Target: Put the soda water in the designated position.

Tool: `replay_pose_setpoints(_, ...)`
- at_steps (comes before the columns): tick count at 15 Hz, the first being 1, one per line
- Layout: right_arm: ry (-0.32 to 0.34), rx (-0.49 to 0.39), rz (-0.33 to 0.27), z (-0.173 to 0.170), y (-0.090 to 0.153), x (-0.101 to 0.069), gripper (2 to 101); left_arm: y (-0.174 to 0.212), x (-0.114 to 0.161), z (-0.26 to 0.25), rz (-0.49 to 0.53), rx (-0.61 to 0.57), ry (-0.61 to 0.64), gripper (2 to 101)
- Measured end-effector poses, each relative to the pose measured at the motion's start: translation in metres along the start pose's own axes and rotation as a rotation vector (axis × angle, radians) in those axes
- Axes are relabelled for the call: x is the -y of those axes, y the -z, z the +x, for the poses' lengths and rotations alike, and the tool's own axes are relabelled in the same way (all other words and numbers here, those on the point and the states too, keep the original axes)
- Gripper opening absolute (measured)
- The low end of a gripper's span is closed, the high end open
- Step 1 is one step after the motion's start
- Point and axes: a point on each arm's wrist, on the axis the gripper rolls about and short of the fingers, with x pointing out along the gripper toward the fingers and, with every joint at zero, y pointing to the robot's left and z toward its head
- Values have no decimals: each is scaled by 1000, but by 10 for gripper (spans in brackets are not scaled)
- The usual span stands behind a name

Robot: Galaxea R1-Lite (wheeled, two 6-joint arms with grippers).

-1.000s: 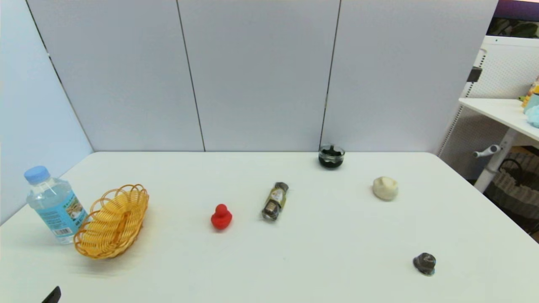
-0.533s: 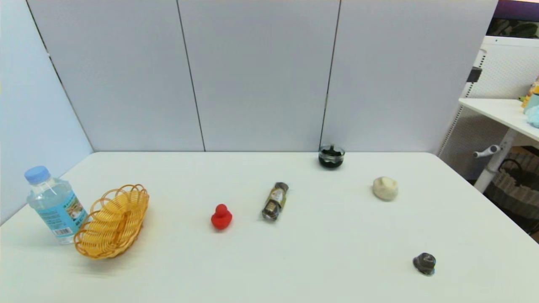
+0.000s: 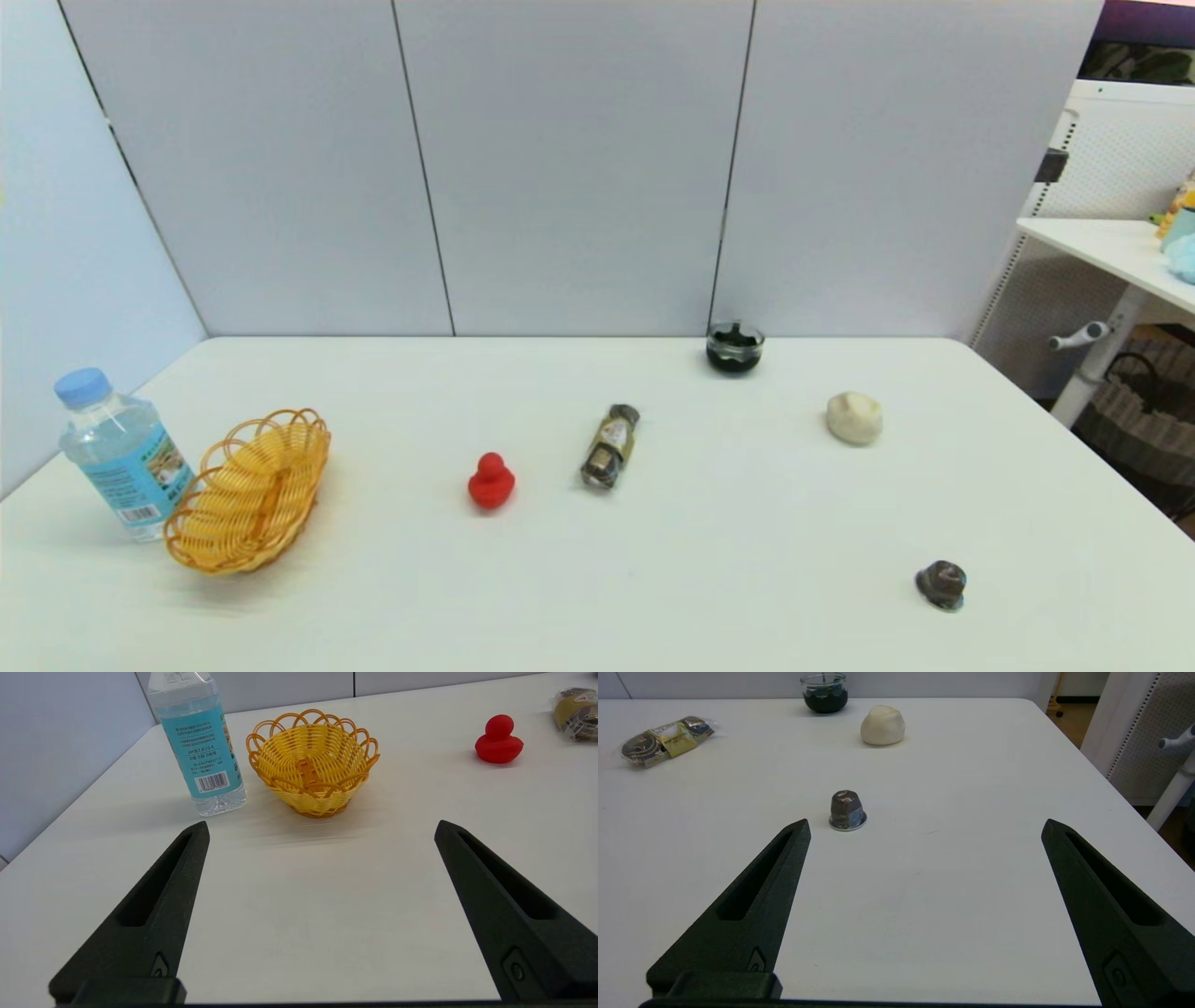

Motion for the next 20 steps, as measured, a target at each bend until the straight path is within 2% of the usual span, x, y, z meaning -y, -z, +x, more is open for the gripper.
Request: replay_pose_setpoints(20, 1, 0, 0, 0, 0, 0, 980, 2, 0, 0, -108, -6, -6, 978)
